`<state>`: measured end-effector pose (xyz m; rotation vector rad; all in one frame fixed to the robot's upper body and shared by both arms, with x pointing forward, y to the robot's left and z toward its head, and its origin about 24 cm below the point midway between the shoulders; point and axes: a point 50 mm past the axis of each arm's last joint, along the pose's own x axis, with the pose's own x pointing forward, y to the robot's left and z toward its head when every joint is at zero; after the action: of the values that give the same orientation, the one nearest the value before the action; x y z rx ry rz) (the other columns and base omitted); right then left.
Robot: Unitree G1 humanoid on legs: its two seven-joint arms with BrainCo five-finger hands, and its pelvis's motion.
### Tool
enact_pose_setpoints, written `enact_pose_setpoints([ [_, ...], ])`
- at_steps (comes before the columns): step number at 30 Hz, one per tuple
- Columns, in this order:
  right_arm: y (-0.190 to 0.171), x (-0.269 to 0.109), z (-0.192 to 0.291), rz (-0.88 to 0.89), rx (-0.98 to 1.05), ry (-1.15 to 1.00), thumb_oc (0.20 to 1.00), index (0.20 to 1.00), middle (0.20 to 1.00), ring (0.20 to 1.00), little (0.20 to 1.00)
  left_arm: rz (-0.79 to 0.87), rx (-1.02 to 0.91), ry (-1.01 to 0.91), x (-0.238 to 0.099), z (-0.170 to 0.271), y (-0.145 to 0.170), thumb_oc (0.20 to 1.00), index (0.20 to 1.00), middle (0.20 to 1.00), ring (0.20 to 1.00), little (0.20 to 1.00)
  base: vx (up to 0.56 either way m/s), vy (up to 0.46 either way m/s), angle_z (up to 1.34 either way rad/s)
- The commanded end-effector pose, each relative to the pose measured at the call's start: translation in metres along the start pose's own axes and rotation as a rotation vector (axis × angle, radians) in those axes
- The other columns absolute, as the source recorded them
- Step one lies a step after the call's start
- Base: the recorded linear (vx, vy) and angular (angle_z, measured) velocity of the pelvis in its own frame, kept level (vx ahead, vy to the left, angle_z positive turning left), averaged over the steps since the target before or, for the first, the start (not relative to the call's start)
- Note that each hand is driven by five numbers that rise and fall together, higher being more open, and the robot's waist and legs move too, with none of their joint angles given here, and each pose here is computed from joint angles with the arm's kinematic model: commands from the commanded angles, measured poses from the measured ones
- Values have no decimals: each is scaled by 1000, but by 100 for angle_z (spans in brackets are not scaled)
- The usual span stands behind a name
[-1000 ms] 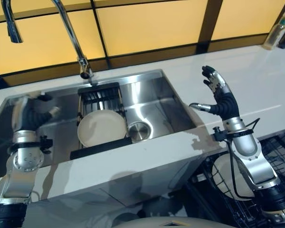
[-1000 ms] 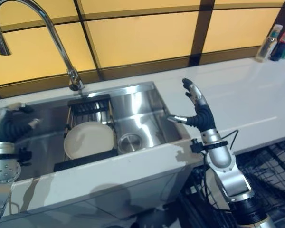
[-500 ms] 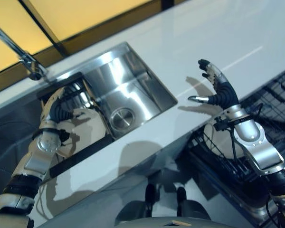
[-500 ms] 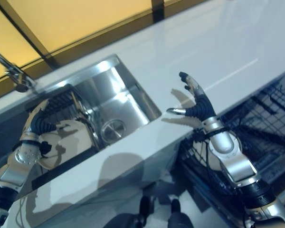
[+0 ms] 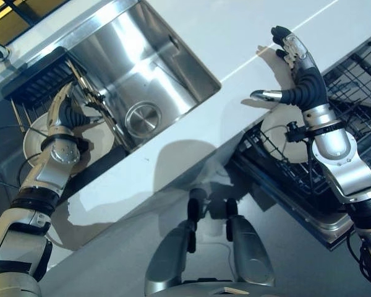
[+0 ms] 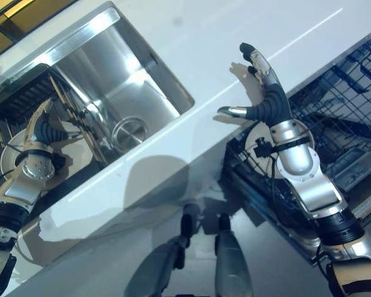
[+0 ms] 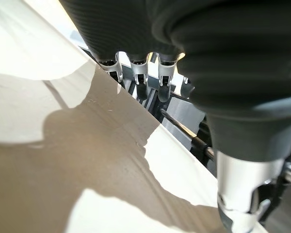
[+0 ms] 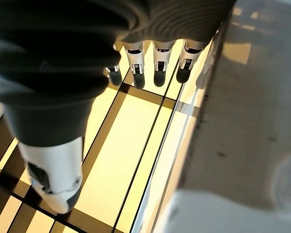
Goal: Pick up plates and place into dishwasher.
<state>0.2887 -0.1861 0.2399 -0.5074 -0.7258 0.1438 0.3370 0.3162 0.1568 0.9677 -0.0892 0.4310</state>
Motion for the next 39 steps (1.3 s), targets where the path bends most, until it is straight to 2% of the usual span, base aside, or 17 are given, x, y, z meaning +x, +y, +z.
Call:
enact_pose_setpoints([
  [1, 5, -10, 0, 25, -1, 4, 1000, 1000, 1000, 1000, 1000, -97, 101, 173, -4, -38, 5, 1000, 1000, 1000, 1000, 1000, -32, 31, 2],
  [8, 1, -14, 1, 64, -26, 17, 1000, 1000, 1000, 1000, 1000, -230, 238, 336, -20, -77, 11, 1000, 1000, 1000, 1000, 1000, 5, 80, 0],
  [13, -6, -8, 3, 120, -58, 28, 1000, 1000, 1000, 1000, 1000, -304, 584, 414, -28, -99, 29, 1000, 1000, 1000, 1000, 1000, -2, 142, -5],
  [18, -5, -2, 3, 170, -73, 28, 1000, 1000, 1000, 1000, 1000, -453, 789, 468, -29, -104, 38, 1000, 1000, 1000, 1000, 1000, -10, 105, -1],
  [26, -6, 6, 7, 227, -116, 48, 1000, 1000, 1000, 1000, 1000, -696, 794, 560, -38, -119, 26, 1000, 1000, 1000, 1000, 1000, 36, 116, -3],
  [34, -8, 0, 5, 247, -126, 65, 1000, 1000, 1000, 1000, 1000, -737, 720, 537, -43, -124, 19, 1000, 1000, 1000, 1000, 1000, 32, 46, -6],
  [39, -12, -3, 6, 254, -135, 81, 1000, 1000, 1000, 1000, 1000, -762, 464, 489, -45, -116, 2, 1000, 1000, 1000, 1000, 1000, 15, 14, 0],
])
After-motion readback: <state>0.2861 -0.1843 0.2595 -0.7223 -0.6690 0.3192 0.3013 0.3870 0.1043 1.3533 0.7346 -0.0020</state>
